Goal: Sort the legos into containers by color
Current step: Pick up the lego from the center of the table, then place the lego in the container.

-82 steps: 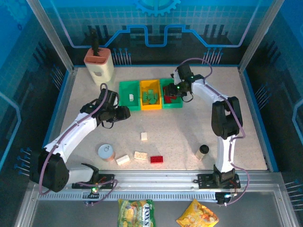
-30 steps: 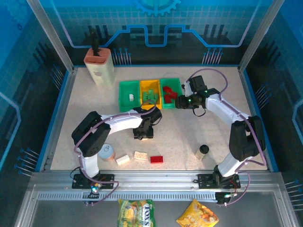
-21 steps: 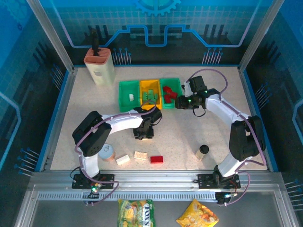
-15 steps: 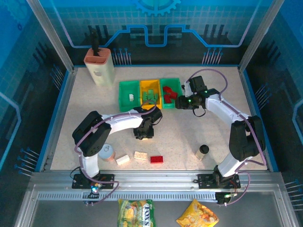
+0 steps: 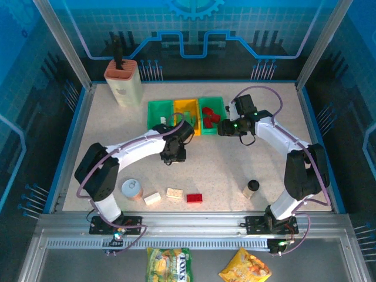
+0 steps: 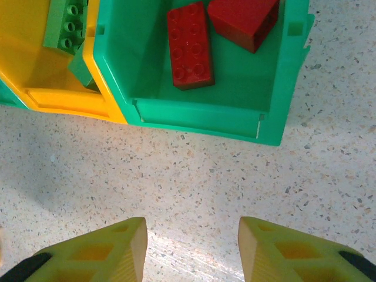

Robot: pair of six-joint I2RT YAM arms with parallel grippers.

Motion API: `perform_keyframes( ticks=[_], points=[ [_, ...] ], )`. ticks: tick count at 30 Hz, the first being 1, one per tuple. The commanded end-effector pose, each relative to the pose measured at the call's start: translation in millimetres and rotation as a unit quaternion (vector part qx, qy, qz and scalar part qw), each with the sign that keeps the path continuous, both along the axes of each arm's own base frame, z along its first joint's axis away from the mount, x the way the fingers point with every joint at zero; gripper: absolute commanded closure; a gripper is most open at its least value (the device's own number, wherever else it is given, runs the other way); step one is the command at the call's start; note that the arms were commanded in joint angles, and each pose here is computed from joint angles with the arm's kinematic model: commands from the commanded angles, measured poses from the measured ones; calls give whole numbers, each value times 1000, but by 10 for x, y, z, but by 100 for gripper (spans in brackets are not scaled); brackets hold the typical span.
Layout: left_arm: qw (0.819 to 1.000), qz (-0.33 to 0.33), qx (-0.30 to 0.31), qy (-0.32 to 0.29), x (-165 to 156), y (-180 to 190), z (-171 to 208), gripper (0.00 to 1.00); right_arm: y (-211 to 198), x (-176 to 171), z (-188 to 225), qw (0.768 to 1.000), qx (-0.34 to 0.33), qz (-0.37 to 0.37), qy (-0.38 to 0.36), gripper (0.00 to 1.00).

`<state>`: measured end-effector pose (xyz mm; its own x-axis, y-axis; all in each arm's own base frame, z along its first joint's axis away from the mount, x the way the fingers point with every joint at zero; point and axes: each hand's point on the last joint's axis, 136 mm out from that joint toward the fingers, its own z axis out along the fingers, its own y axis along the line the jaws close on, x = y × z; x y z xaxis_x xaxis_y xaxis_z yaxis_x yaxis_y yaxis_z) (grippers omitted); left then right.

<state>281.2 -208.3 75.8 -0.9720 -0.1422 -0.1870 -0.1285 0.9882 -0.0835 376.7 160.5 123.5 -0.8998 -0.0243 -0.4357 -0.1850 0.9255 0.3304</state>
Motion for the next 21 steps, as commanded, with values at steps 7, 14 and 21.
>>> perform_keyframes(
  ticks=[7, 14, 21],
  points=[
    [999, 9, -4, -44, 327, 411, 387, 63, -48, -79, 170, 1000, -13, -1, -12, 54],
    [998, 20, -5, -64, 668, 643, 498, 63, -63, -137, 225, 1000, -23, -1, -14, 54],
    [997, 24, -3, -75, 1064, 840, 565, 62, -83, -206, 267, 999, -33, -3, -17, 54]
  ],
)
